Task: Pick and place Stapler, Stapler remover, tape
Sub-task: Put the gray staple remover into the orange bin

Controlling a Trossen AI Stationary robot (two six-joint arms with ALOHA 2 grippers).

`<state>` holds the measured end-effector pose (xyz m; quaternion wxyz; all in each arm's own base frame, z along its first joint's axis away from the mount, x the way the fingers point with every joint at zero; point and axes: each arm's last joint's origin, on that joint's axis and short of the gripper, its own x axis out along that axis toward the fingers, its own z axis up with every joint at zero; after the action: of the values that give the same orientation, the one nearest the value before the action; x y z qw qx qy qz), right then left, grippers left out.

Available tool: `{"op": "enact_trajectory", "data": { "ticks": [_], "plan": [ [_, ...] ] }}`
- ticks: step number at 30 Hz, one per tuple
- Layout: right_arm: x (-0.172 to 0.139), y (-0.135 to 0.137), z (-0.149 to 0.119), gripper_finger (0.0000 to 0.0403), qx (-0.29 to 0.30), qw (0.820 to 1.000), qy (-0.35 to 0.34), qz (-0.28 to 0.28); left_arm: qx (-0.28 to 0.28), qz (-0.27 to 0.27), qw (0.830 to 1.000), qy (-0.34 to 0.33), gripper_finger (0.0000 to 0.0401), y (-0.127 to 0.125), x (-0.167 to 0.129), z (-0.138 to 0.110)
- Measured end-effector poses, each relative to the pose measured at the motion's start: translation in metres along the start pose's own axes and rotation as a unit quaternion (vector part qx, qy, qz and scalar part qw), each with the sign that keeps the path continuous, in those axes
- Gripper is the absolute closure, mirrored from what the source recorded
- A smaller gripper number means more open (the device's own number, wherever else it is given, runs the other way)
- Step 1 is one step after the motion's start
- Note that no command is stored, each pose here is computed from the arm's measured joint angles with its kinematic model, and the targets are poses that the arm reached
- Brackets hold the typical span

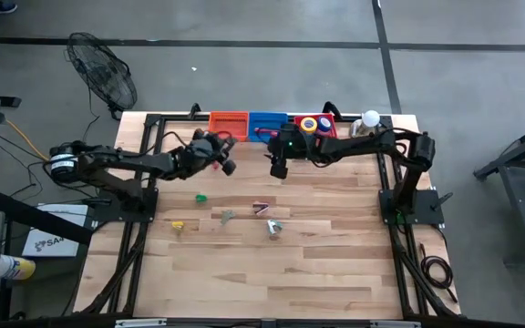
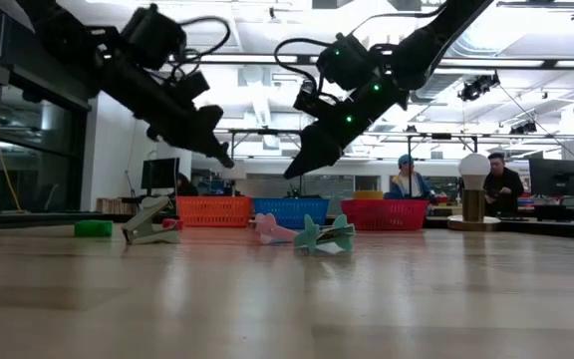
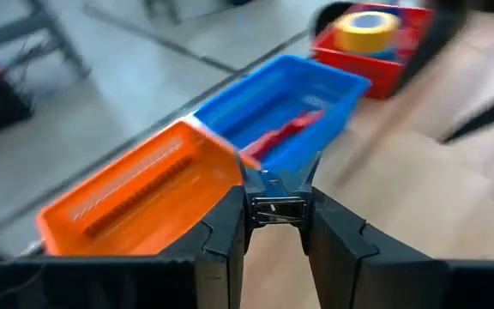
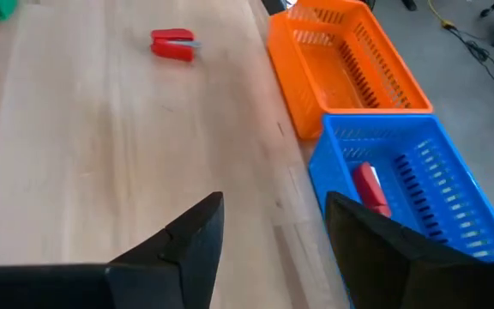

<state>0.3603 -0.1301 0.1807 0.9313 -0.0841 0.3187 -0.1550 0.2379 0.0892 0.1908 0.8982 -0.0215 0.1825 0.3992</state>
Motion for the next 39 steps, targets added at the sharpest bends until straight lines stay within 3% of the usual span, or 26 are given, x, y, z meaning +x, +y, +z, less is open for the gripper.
{"op": "enact_trajectory", "data": {
  "ticks": [12,17,22,33,39],
  "plan": [
    [0.001,-0.009,-0.002,0.0207,0.009,1.000,-0.001,0.001,-0.102,0.111,0.988,0.026,0.0315,0.042,0.052,-0.027],
    [0.001,-0.008,-0.003,0.0207,0.017,1.000,0.003,0.005,-0.132,0.135,0.982,0.009,0.0315,0.051,0.063,-0.023],
    [0.000,-0.007,-0.004,0.0207,0.017,1.000,0.011,0.007,-0.159,0.146,0.976,0.035,0.0312,0.057,0.072,-0.021],
    [0.000,-0.007,-0.005,0.0207,0.030,0.999,0.014,0.009,-0.165,0.150,0.974,0.044,0.0193,0.058,0.074,-0.021],
    [0.000,-0.007,-0.005,0.0207,0.037,0.999,0.014,0.009,-0.156,0.146,0.976,0.041,0.0158,0.057,0.074,-0.020]
  ]
}}
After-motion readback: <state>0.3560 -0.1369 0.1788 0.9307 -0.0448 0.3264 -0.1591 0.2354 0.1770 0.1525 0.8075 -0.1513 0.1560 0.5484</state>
